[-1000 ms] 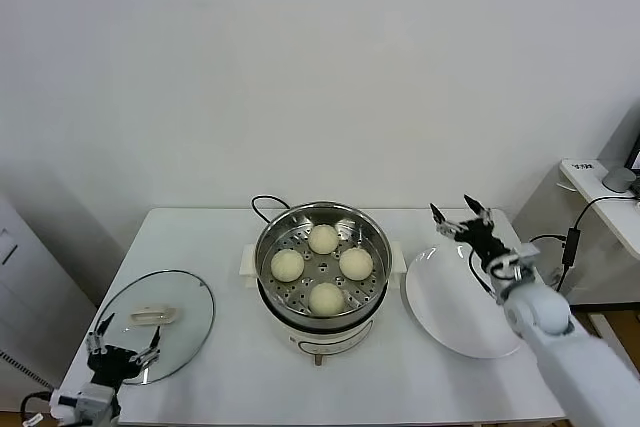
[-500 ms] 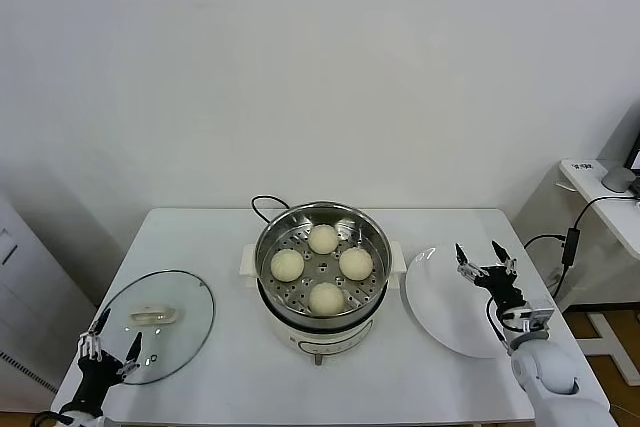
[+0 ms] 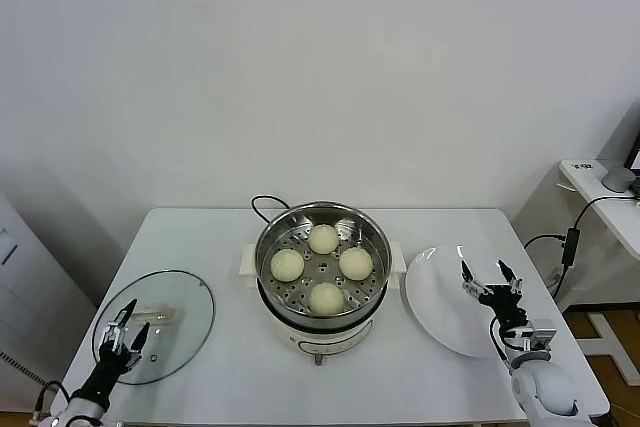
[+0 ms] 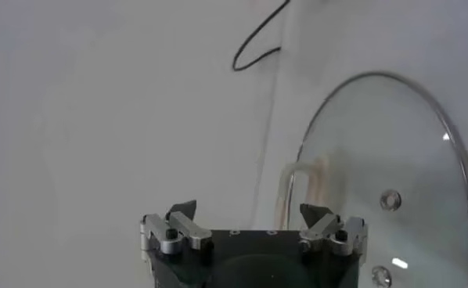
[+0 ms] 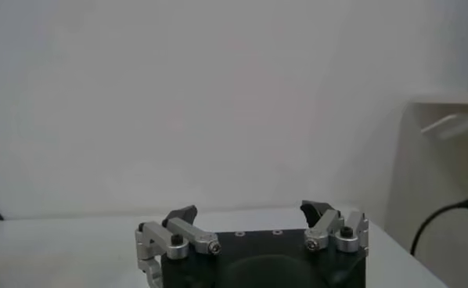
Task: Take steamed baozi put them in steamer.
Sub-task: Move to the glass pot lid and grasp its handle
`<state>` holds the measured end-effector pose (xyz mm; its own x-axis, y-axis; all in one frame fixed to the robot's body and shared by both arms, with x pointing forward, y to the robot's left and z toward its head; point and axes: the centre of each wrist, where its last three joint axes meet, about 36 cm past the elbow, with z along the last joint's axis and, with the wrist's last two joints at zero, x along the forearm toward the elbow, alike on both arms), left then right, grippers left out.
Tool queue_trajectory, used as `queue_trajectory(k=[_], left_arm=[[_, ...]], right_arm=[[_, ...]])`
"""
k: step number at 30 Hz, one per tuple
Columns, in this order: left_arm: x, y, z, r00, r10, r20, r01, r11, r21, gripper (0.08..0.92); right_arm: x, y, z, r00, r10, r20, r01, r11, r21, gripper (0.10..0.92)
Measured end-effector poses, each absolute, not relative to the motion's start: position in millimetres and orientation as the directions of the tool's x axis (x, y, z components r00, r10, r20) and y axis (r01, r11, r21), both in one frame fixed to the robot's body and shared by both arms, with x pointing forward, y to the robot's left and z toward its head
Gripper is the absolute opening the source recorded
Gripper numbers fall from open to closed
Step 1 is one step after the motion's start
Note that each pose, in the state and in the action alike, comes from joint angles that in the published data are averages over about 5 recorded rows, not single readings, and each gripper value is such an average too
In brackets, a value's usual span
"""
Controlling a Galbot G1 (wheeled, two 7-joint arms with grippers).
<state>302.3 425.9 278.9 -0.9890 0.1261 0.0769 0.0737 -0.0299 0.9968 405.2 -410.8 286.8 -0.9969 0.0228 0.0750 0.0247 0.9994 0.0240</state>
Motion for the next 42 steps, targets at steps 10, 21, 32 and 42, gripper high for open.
queue_trajectory(k=[10,21,32,42], left_arm=[[331.8,434.6,272.4,-0.987,0.145,0.072,0.058,-0.102,0.993,0.823],[346.9,434.6,272.2,-0.986,0.151,0.072,0.057,-0.105,0.993,0.714],[347.6,433.4,285.8,-0.985,0.164,0.058,0.046,-0.081,0.996,0.402],[363.8,435.0,328.3,-0.988,0.157,-0.006,-0.015,-0.057,0.998,0.129]], right_arm=[[396.6,-415.3,279.7,-0.996,0.035,0.082,0.036,0.999,0.015,0.823],[394.1,-420.6,278.0,-0.995,0.044,0.088,0.045,0.999,0.008,0.823],[395.3,-420.8,277.3,-0.995,0.039,0.093,0.039,0.999,-0.002,0.823],[398.1,-422.3,281.0,-0.995,0.033,0.093,0.033,0.999,-0.008,0.823]])
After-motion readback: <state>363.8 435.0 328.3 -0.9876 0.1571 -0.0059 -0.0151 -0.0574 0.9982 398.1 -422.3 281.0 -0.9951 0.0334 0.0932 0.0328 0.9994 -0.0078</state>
